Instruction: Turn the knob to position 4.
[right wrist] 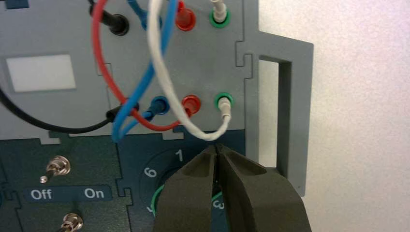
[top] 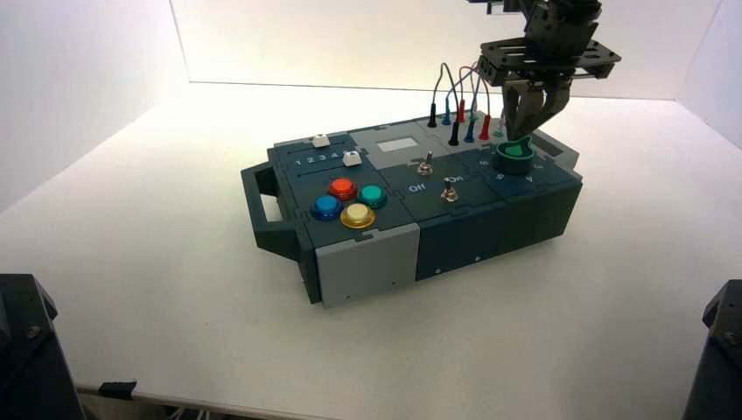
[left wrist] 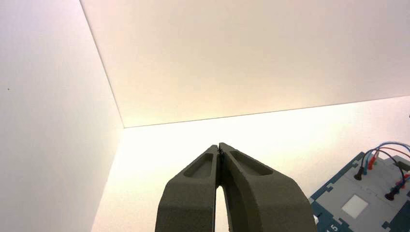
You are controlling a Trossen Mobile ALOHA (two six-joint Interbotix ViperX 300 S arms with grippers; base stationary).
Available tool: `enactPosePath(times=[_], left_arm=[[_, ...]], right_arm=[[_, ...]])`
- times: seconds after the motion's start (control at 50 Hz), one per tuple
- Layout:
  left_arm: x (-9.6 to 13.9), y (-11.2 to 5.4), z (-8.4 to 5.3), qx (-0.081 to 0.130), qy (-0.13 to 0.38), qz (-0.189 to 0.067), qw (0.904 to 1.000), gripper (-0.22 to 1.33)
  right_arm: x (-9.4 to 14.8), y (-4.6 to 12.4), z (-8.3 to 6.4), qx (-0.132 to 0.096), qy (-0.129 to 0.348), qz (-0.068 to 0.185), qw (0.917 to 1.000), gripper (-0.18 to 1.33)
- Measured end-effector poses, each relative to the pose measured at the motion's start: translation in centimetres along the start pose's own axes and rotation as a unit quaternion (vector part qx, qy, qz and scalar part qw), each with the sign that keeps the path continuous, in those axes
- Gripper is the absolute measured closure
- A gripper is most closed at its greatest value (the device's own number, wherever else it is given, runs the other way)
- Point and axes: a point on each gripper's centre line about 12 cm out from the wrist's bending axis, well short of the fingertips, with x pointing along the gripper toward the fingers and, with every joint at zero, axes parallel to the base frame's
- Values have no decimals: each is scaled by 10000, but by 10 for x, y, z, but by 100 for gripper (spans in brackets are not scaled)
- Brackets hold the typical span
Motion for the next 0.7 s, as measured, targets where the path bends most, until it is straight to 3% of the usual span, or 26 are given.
enactPosePath(times=[0.7], left_arm=[[-1,0,1,1,-31,2,10000,127]], right_arm=[[-10,-9,-3,2,97,-104,9999,129]])
